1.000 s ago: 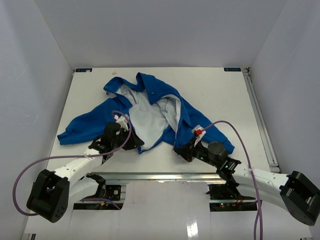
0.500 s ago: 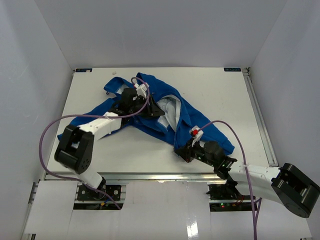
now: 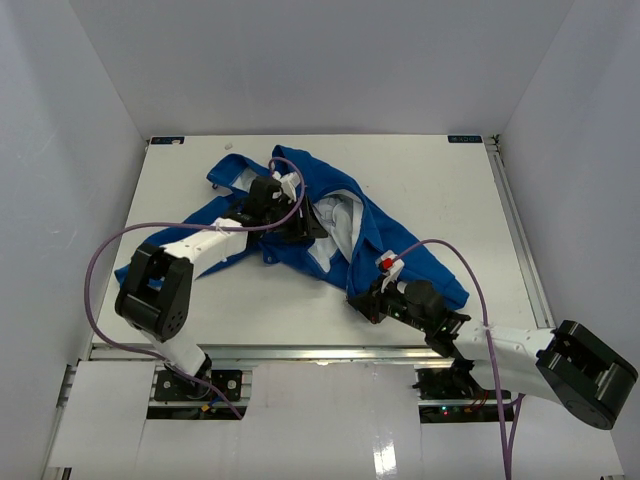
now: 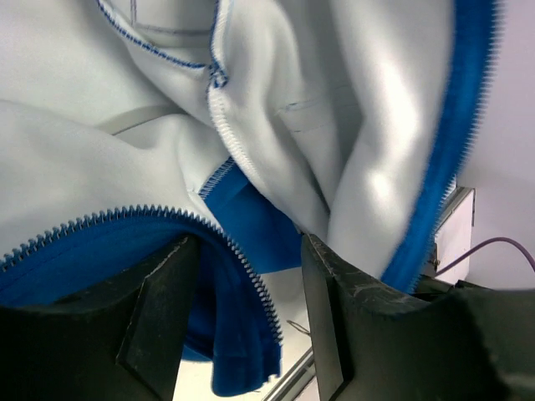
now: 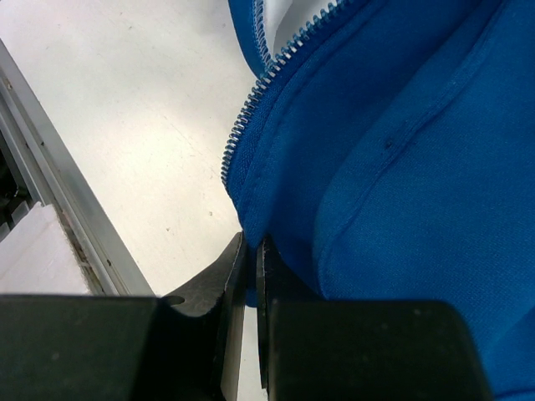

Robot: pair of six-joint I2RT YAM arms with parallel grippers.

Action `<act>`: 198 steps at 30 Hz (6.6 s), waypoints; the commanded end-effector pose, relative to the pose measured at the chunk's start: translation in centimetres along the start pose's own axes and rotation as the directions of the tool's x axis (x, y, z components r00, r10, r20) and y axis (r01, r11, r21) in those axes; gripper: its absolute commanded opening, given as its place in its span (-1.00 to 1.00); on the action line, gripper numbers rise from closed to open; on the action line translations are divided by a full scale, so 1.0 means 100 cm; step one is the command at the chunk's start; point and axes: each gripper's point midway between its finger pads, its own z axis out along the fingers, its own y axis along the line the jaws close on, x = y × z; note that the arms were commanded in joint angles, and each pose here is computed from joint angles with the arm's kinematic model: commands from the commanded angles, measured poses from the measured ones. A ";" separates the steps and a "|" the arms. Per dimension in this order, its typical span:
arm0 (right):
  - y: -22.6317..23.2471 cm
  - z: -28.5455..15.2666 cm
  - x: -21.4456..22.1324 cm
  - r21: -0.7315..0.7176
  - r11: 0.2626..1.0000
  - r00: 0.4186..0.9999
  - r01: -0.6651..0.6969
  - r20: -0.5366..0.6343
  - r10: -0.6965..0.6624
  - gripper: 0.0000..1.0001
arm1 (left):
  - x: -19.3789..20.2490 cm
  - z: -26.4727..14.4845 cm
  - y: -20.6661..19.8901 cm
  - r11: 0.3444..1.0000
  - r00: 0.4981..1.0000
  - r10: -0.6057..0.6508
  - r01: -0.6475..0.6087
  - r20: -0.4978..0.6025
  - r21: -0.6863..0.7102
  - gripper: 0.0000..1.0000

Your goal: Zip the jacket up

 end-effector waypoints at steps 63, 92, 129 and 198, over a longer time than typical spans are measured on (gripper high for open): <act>0.030 -0.024 -0.061 -0.074 0.997 0.987 0.013 0.158 -0.001 -0.84 | 0.076 -0.148 0.044 0.961 0.938 -0.149 0.212 0.312 -0.178 -1.00; 0.029 -0.031 -0.060 -0.074 0.997 0.985 0.011 0.174 0.002 -0.83 | 0.097 -0.157 0.041 0.956 0.923 -0.213 0.265 0.320 -0.128 -1.00; 0.015 -0.020 -0.057 -0.009 1.000 0.986 0.023 0.165 -0.021 -0.83 | 0.041 0.033 0.023 0.982 0.994 0.032 -0.051 -0.109 -0.181 -0.21; 0.022 -0.031 -0.055 -0.047 0.999 0.984 0.013 0.180 -0.004 -0.82 | 0.086 -0.153 0.084 0.694 0.827 -0.273 0.523 0.491 -0.495 0.26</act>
